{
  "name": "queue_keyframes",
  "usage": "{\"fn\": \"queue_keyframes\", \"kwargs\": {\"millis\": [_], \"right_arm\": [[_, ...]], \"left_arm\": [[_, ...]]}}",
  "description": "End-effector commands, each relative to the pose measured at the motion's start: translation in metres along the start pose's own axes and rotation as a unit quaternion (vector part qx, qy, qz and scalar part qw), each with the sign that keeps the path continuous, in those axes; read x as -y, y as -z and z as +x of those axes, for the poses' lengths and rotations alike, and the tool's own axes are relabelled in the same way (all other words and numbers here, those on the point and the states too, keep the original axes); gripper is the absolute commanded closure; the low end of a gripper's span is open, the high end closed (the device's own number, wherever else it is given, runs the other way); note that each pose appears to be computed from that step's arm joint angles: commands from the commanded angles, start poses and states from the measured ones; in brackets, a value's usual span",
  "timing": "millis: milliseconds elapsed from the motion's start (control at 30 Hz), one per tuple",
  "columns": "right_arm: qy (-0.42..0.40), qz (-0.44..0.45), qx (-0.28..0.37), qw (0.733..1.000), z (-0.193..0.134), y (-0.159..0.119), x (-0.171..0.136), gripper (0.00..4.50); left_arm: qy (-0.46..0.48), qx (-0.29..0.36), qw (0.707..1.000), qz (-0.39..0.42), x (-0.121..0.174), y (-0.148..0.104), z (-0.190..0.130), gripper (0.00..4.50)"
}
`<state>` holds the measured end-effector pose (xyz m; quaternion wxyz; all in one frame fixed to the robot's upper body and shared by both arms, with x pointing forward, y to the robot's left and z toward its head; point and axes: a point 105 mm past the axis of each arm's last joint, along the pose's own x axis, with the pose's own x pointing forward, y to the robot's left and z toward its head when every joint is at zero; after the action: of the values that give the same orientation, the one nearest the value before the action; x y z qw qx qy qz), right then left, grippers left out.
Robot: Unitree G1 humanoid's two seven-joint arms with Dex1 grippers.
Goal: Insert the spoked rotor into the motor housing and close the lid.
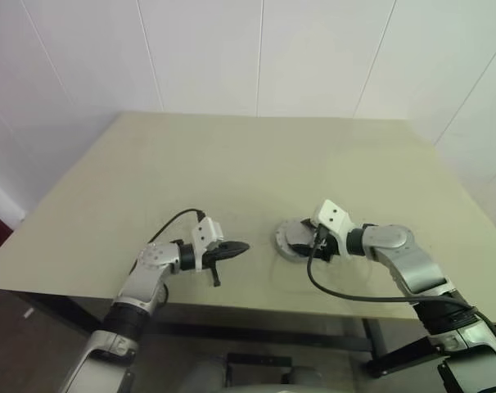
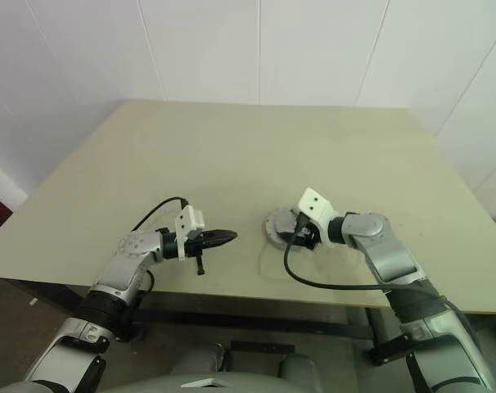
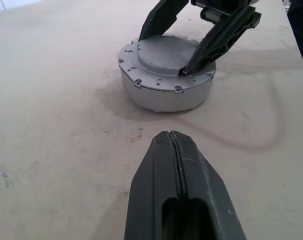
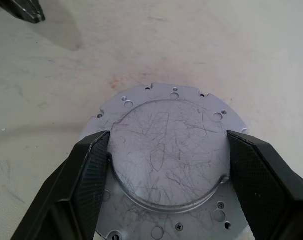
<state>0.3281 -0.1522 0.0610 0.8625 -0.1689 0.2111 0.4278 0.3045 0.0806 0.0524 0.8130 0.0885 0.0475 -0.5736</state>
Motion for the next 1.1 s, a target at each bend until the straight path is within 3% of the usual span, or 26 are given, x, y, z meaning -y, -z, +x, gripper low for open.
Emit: {"fn": "queue_keyframes", "kwargs": {"millis": [33,133,467,767,1100], "right_arm": [[0.018,0.174,-0.048,0.983,-0.005,0.048,0.004,1.28],[0.017,0.212,-0.039,0.976,-0.006,0.050,0.004,1.28],[0.009,0.061,-0.051,0.997,-0.007,0.046,0.000,1.28],[0.077,0.095,-0.131,0.984,-0.008,0.082,0.020,1.28],[-0.098,0.068,-0.087,0.989,-0.015,0.063,-0.037,1.28]], "left_arm": [[0.002,0.014,1.000,0.024,-0.004,-0.014,0.004,4.50],[0.003,0.014,1.000,0.025,-0.004,-0.013,0.004,4.50],[0.003,0.013,1.000,0.027,-0.005,-0.014,0.005,4.50],[0.002,0.013,1.000,0.029,-0.005,-0.014,0.004,4.50],[0.002,0.014,0.999,0.031,-0.006,-0.015,0.005,4.50]]}}
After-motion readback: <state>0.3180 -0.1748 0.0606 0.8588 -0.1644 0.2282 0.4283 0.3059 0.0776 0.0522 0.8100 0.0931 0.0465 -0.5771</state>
